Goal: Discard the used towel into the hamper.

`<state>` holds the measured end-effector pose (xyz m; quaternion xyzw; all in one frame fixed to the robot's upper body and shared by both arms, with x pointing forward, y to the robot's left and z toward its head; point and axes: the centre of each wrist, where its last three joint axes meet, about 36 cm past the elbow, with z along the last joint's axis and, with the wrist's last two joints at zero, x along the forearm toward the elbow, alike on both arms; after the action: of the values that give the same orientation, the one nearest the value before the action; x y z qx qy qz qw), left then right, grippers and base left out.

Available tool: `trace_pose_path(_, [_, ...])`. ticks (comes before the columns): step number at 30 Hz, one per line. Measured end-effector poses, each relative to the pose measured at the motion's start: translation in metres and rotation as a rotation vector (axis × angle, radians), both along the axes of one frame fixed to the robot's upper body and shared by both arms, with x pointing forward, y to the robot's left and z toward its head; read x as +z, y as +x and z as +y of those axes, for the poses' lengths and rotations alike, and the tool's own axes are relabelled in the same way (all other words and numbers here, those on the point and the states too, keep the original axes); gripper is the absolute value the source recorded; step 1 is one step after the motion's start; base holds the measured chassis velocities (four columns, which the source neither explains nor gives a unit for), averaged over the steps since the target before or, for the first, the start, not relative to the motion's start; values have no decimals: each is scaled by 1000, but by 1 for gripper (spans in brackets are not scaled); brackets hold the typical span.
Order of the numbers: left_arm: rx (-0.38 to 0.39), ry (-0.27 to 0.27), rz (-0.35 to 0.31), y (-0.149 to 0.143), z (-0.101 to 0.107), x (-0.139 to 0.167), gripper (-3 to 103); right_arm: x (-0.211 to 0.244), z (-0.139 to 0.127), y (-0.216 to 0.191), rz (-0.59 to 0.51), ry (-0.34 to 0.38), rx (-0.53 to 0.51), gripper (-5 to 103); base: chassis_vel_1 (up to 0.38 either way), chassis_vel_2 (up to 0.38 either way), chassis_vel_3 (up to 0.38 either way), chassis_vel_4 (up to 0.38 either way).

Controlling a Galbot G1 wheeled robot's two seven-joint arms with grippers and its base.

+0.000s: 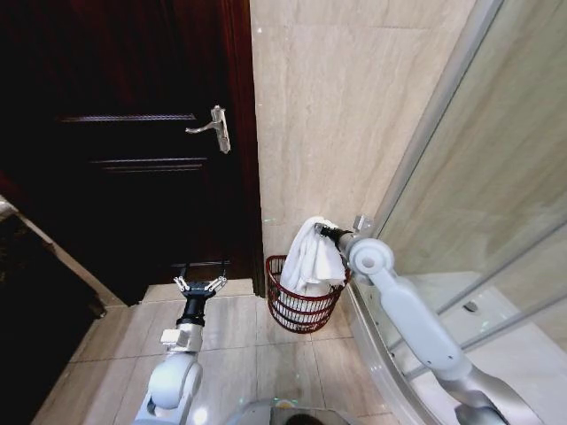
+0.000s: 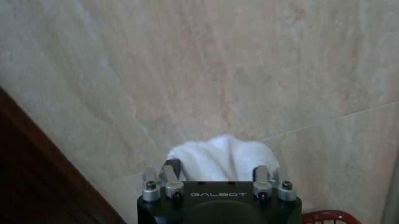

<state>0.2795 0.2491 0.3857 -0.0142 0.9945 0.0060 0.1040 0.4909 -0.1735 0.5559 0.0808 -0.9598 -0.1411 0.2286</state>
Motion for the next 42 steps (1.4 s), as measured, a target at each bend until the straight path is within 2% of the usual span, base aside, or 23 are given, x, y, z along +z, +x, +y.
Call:
trace_pose_path(1, [0,0,0,0,0,0,100,0,0,0,0,0,0,66,0,0,0,0])
trace_pose_path(3, [-3,-1,-1,1,-1,-1,100,-1,3,2,1,-3,10,77,0,0,0,0])
trace_pose_path(5, [-5,-2,-3,2,-2,-1,100,-1,3,3,2,-5,12,77,0,0,0,0])
trace_pose_path(9, [-8,-5,-8,4,-3,1,100,-1,-3,7,9,-26,8,97,0,0,0,0])
trace_pose_path(11, [-8,-6,-9,4,-3,1,100,-2,-5,9,14,-37,4,99,0,0,0,0])
trace_pose_path(16, [-5,-7,-8,2,-3,2,100,-2,-13,11,27,-69,3,100,0,0,0,0])
trace_pose_path(35, [-3,-7,0,-3,-4,7,100,1,-16,-12,16,-86,14,100,0,0,0,0])
trace_pose_path(40, [6,-15,3,-6,-2,8,100,-21,-18,-46,-120,-70,-15,100,0,0,0,0])
trace_pose_path(42, [8,-18,4,-7,-1,8,100,-39,-19,-65,-207,-103,-15,100,0,0,0,0])
